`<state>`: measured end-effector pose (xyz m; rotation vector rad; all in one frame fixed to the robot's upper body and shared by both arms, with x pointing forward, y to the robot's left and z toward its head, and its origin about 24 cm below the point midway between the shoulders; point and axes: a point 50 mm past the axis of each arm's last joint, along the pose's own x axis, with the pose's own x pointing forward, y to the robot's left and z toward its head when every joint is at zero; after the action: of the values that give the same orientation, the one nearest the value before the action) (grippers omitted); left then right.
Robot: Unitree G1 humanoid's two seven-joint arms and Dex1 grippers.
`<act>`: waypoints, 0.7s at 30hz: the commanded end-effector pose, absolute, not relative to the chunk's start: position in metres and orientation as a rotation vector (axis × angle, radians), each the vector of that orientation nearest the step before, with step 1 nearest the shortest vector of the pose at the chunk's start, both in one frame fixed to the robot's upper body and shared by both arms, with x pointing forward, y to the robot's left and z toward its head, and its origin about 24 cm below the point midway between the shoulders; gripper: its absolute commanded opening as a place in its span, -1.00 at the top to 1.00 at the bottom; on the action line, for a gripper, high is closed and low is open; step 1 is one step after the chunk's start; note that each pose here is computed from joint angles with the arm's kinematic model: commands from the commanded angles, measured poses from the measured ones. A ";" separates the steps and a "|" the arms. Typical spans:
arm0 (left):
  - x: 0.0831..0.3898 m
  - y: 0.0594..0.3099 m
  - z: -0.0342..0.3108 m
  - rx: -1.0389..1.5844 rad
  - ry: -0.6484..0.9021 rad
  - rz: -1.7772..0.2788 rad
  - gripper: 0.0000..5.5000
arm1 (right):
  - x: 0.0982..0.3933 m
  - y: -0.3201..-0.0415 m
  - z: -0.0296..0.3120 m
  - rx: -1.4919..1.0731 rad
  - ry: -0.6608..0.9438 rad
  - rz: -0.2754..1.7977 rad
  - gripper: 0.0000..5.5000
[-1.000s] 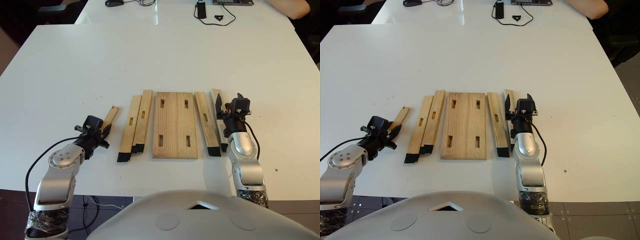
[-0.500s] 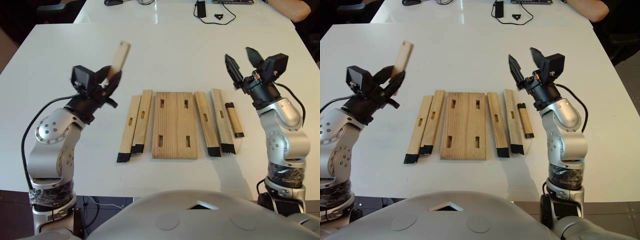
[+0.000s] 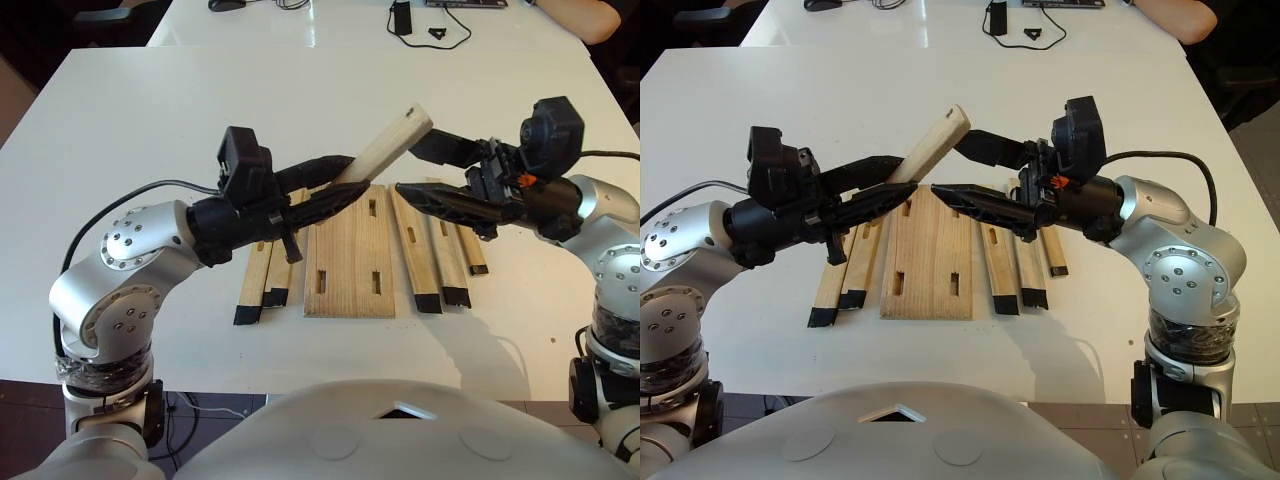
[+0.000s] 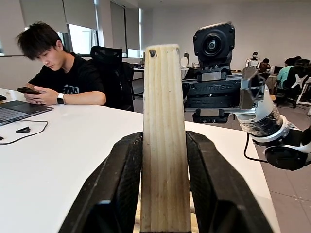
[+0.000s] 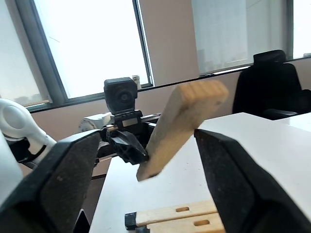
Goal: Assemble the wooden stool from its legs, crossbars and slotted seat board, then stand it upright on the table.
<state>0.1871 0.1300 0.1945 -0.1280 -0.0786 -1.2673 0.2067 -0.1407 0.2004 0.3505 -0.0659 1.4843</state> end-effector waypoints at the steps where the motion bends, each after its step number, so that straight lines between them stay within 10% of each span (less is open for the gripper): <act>1: 0.180 0.126 0.197 -0.198 -0.059 -1.338 0.53 | 0.203 -0.136 0.214 0.362 -0.099 1.532 -0.28; 21: 0.175 0.133 0.189 -0.267 0.075 -1.387 0.53 | 0.196 -0.131 0.199 0.204 -0.007 1.596 -0.28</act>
<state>0.1745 0.1325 0.1922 -0.2883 0.0499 -1.3881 0.1971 -0.1301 0.1992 0.2353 -0.0114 1.5871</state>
